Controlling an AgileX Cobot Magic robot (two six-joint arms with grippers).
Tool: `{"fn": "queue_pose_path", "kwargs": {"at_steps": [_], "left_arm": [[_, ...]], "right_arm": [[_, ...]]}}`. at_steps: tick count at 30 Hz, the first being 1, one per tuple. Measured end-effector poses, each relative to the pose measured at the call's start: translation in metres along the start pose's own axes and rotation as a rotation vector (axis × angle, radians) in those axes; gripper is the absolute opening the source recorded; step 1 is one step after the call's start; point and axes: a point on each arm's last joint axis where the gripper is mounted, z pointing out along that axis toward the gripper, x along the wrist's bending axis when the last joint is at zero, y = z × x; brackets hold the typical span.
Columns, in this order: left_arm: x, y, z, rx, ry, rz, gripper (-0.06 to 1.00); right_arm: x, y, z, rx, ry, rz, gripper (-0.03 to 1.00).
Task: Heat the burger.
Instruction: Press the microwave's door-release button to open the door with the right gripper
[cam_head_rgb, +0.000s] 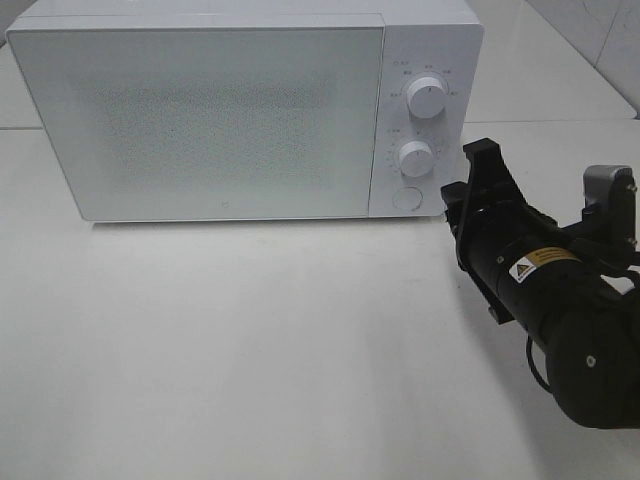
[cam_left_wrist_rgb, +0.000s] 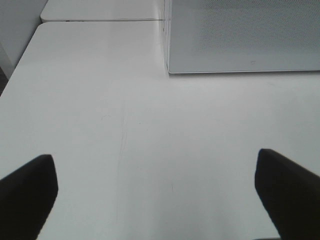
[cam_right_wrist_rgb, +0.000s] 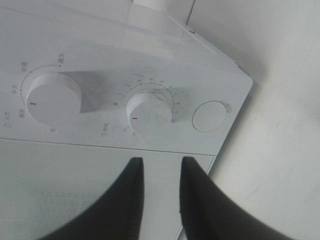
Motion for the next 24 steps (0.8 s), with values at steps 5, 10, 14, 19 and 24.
{"fn": "queue_pose_path", "kwargs": {"at_steps": [5, 10, 14, 19, 24], "left_arm": [[0.0, 0.0, 0.0, 0.0, 0.0, 0.0, 1.0], [0.0, 0.0, 0.0, 0.0, 0.0, 0.0, 1.0], [0.0, 0.0, 0.0, 0.0, 0.0, 0.0, 1.0], [0.0, 0.0, 0.0, 0.0, 0.0, 0.0, 1.0], [0.0, 0.0, 0.0, 0.0, 0.0, 0.0, 1.0]], "right_arm": [[-0.001, 0.002, 0.0, -0.019, -0.007, 0.126, 0.07], [-0.006, 0.0, 0.0, -0.005, -0.061, 0.192, 0.01], [-0.009, -0.001, 0.0, 0.003, -0.096, 0.231, 0.01], [-0.018, -0.003, 0.002, -0.005, -0.133, 0.253, 0.01], [-0.025, -0.009, 0.011, -0.01, -0.155, 0.255, 0.01]]}}
